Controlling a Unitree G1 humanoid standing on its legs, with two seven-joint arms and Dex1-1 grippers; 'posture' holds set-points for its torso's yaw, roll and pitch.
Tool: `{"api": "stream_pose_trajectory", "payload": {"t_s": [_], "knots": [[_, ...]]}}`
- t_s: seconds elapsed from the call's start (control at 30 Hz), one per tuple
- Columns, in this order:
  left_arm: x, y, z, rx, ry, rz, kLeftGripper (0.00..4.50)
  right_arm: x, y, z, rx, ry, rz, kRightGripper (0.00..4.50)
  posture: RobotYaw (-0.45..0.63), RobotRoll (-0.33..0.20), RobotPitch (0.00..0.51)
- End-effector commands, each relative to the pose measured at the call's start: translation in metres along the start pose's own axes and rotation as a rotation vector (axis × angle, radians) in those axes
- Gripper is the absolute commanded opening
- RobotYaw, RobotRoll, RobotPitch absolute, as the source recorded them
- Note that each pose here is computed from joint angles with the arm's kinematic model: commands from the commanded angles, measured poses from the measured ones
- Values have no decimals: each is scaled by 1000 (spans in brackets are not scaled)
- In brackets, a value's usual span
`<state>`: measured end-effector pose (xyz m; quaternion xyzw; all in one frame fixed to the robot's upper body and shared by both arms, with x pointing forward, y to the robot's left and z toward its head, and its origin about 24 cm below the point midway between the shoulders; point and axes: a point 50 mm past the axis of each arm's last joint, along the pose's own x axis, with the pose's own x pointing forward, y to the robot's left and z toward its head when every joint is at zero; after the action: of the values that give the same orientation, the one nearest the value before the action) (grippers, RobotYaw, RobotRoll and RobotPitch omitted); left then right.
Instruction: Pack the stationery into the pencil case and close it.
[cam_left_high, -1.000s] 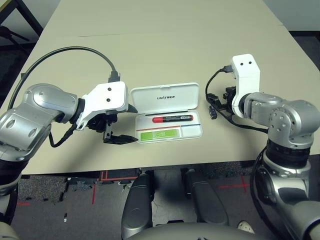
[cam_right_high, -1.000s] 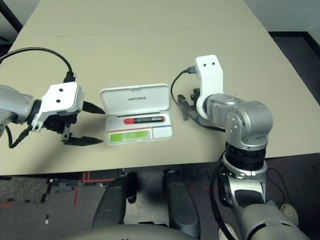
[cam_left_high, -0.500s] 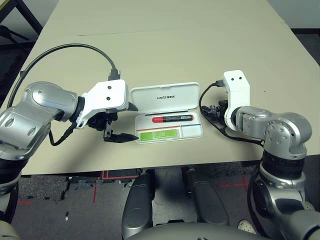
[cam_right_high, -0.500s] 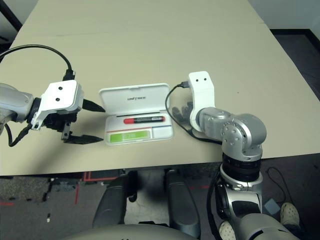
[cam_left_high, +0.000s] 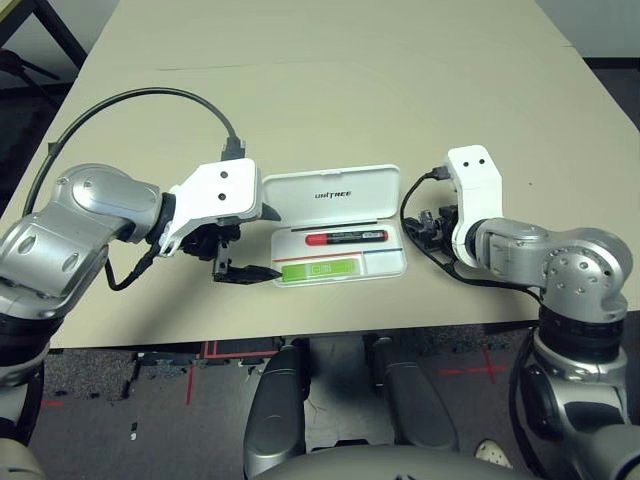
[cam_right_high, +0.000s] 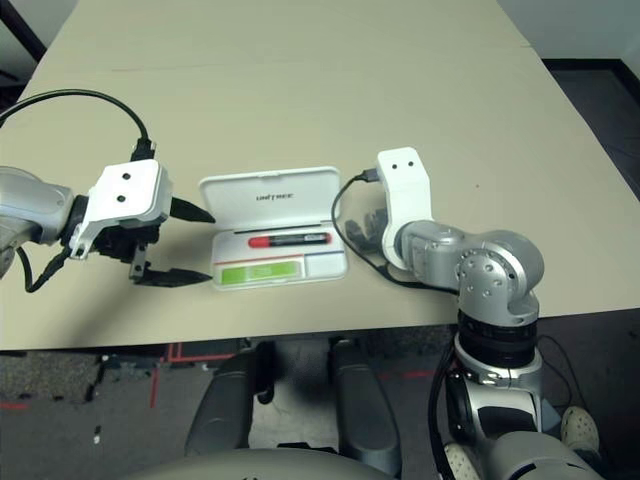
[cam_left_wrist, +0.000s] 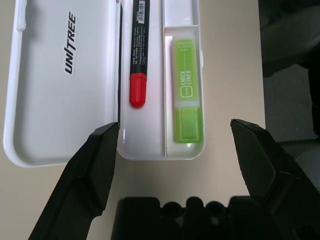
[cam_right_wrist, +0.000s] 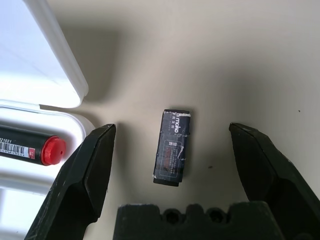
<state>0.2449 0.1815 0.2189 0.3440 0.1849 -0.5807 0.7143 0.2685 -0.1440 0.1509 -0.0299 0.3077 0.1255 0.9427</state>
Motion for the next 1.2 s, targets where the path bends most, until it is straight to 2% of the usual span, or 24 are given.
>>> {"api": "stream_pose_trajectory", "payload": {"t_s": [0.03, 0.2, 0.33, 0.37, 0.57, 0.7, 0.9, 1.03, 1.2], "knots": [[3, -1, 0, 10, 3, -8, 4500, 4, 2, -13, -8, 88, 22, 3889, -28, 0, 254], [3, -1, 0, 8, 1, -4, 4500, 3, -1, -12, -25, 96, 9, 2130, -26, 0, 253], [4, -1, 0, 7, 0, -4, 4500, 2, -6, -8, -34, 102, -2, 529, -26, 0, 251], [4, -1, 0, 7, 0, -3, 4500, 2, -7, -7, -40, 103, -2, 298, -26, 0, 251], [5, -2, 0, 8, -2, -8, 4500, -4, -13, 3, -122, 110, 36, 294, -24, 0, 247], [5, -2, 0, 11, -2, -8, 4500, -15, -20, 18, -249, 116, 104, 294, -25, 0, 246], [4, 0, 1, 19, -8, 4, 4500, -39, -40, 46, -510, 20, 276, 294, -25, 0, 238], [4, 0, 0, 20, -1, 0, 4500, -45, -49, 52, -694, 3, 412, 294, -27, 0, 236], [3, 0, 1, 21, 3, -1, 4500, -51, -49, 56, -884, 21, 603, 294, -24, 0, 236]]}}
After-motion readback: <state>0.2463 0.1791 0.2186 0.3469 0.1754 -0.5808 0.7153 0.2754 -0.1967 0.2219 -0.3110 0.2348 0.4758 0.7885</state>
